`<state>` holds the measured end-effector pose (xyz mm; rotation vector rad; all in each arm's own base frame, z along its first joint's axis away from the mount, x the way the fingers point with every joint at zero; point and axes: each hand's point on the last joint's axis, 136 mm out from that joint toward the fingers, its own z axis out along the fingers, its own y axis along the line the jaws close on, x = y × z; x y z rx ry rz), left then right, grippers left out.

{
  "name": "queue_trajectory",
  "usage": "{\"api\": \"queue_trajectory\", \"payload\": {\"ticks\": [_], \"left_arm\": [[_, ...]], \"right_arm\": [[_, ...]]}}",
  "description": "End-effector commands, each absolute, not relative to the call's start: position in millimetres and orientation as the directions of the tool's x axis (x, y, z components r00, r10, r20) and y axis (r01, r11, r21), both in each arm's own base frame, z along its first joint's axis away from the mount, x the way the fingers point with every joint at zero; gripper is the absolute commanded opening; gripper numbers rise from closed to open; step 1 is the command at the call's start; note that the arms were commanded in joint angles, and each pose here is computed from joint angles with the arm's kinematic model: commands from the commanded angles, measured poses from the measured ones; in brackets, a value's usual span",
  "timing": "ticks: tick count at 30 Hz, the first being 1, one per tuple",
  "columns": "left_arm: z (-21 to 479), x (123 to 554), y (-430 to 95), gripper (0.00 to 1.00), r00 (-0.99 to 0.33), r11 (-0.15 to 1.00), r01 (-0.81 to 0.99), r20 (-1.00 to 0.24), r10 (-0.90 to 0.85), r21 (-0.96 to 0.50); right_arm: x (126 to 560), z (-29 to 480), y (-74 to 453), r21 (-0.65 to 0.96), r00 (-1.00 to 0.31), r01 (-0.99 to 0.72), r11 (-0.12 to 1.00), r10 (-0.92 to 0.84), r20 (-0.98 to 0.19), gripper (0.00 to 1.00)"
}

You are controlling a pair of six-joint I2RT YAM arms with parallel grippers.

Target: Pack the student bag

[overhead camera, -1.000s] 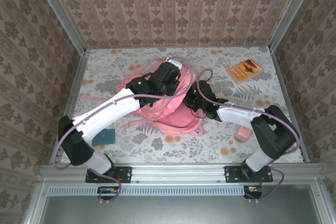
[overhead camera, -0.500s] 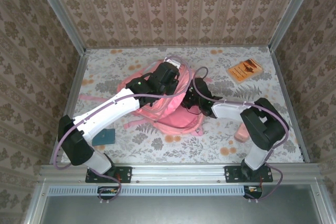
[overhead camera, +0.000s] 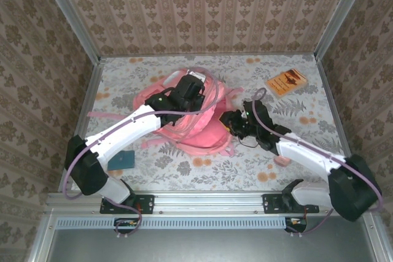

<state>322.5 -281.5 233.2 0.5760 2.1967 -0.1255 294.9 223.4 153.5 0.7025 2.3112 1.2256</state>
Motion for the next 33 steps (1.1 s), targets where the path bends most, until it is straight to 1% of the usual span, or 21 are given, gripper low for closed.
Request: {"api": "queue_trajectory", "payload": {"ticks": [1, 3, 4, 5, 7, 9, 10, 11, 13, 16, 18, 22, 26, 29, 30, 33], "left_arm": [[235, 324, -266, 0.02, -0.562, 0.914, 0.404, -0.776, 0.287, 0.045], [221, 319, -262, 0.09, -0.604, 0.910, 0.414, -0.750, 0.271, -0.004], [215, 316, -263, 0.15, -0.622, 0.906, 0.421, -0.739, 0.260, -0.035], [213, 313, -263, 0.21, -0.636, 0.904, 0.422, -0.732, 0.244, -0.066], [210, 309, -260, 0.41, -0.664, 0.905, 0.407, -0.720, 0.201, -0.123], [210, 307, -256, 0.61, -0.683, 0.907, 0.389, -0.712, 0.165, -0.162], [212, 307, -253, 0.69, -0.690, 0.910, 0.373, -0.710, 0.143, -0.179], [212, 307, -250, 0.74, -0.693, 0.913, 0.362, -0.709, 0.128, -0.189], [217, 308, -242, 0.81, -0.696, 0.920, 0.329, -0.713, 0.086, -0.211], [221, 309, -230, 0.88, -0.696, 0.929, 0.288, -0.717, 0.035, -0.234], [222, 309, -224, 0.91, -0.697, 0.932, 0.266, -0.717, 0.010, -0.246], [222, 307, -217, 0.96, -0.699, 0.932, 0.252, -0.715, -0.012, -0.262], [219, 306, -214, 0.99, -0.706, 0.930, 0.245, -0.708, -0.023, -0.274], [215, 308, -214, 1.00, -0.709, 0.928, 0.238, -0.704, -0.035, -0.286], [213, 309, -214, 1.00, -0.711, 0.928, 0.236, -0.702, -0.038, -0.289], [211, 311, -215, 1.00, -0.718, 0.928, 0.228, -0.694, -0.044, -0.295]], "right_arm": [[271, 125, 182, 0.716, -0.768, 0.300, 0.631, 0.604, -0.210, 0.29], [270, 128, 163, 0.678, -0.748, 0.303, 0.670, 0.608, -0.266, 0.31], [271, 131, 153, 0.658, -0.736, 0.306, 0.688, 0.609, -0.295, 0.32], [273, 135, 145, 0.643, -0.728, 0.304, 0.703, 0.607, -0.320, 0.35], [282, 144, 126, 0.611, -0.711, 0.314, 0.727, 0.606, -0.355, 0.42], [294, 154, 114, 0.595, -0.700, 0.311, 0.741, 0.602, -0.384, 0.52], [303, 159, 108, 0.586, -0.696, 0.310, 0.749, 0.598, -0.397, 0.57], [310, 162, 102, 0.574, -0.694, 0.315, 0.756, 0.596, -0.404, 0.61], [331, 166, 90, 0.542, -0.689, 0.327, 0.774, 0.588, -0.424, 0.70], [363, 162, 71, 0.500, -0.680, 0.368, 0.784, 0.594, -0.429, 0.80], [386, 151, 54, 0.461, -0.675, 0.410, 0.787, 0.602, -0.427, 0.84], [429, 132, 17, 0.403, -0.651, 0.484, 0.777, 0.627, -0.427, 0.88], [469, 115, -12, 0.401, -0.619, 0.543, 0.738, 0.674, -0.403, 0.88], [499, 102, -21, 0.497, -0.581, 0.586, 0.640, 0.759, -0.294, 0.83], [508, 99, -23, 0.523, -0.571, 0.588, 0.616, 0.775, -0.271, 0.81], [527, 88, -35, 0.533, -0.533, 0.627, 0.568, 0.812, -0.238, 0.80]]}}
